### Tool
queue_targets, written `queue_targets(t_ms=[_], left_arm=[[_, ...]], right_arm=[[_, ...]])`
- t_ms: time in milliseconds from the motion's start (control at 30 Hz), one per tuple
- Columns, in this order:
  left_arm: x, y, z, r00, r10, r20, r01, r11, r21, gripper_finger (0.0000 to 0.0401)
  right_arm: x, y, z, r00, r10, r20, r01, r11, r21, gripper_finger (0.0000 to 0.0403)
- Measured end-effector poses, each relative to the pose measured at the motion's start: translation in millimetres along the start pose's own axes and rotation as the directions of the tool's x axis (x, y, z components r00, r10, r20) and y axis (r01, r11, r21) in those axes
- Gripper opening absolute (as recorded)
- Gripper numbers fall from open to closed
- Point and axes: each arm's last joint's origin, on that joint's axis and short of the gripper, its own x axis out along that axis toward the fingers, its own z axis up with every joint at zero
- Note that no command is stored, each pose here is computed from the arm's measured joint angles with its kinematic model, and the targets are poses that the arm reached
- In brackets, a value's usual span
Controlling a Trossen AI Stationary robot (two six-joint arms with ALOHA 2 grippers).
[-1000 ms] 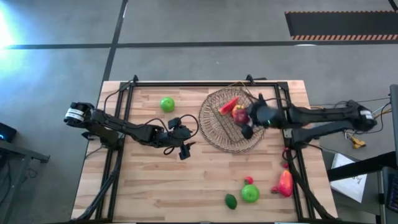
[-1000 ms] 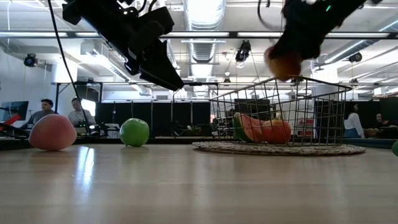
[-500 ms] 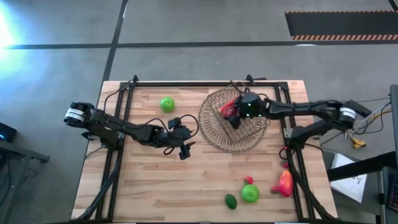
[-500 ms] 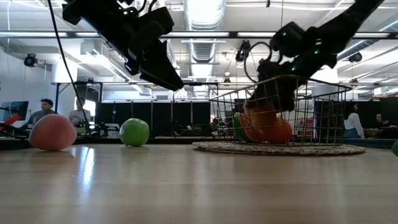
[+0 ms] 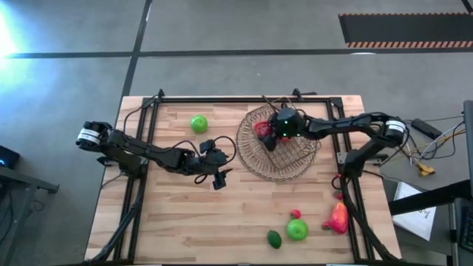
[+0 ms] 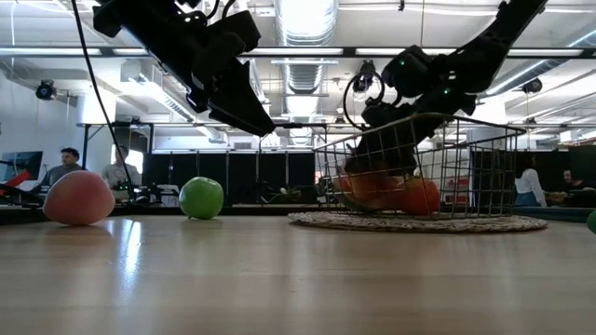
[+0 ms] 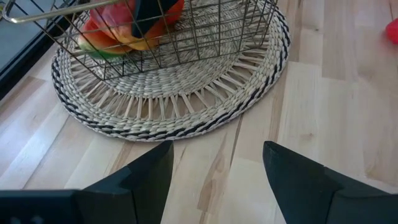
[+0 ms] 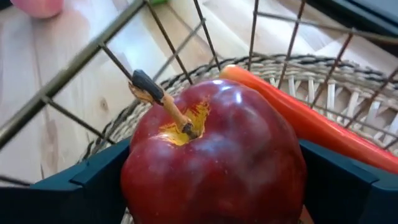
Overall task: Build produce basket
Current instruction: Put the red apple into the gold mesh basket, then put the pink peach into the gold mesh basket
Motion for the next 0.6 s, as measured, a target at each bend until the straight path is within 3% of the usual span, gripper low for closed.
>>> queue_targets(t_ms=[333,600], left_arm=[[0.0,0.0,-0.1,1.000,0.000,0.000,0.000,1.000,0.000,0.0231],[0.0,0.0,-0.1,1.000,0.000,0.000,0.000,1.000,-0.002,0.0231]], right_arm=[[3.1,-0.6,0.6,1.000,-0.005,0.022,0.005,1.000,-0.004,0.0380],[-16.3,3.8,17.8,0.993,-0.039,0.115,0.043,0.999,-0.032,0.0381]])
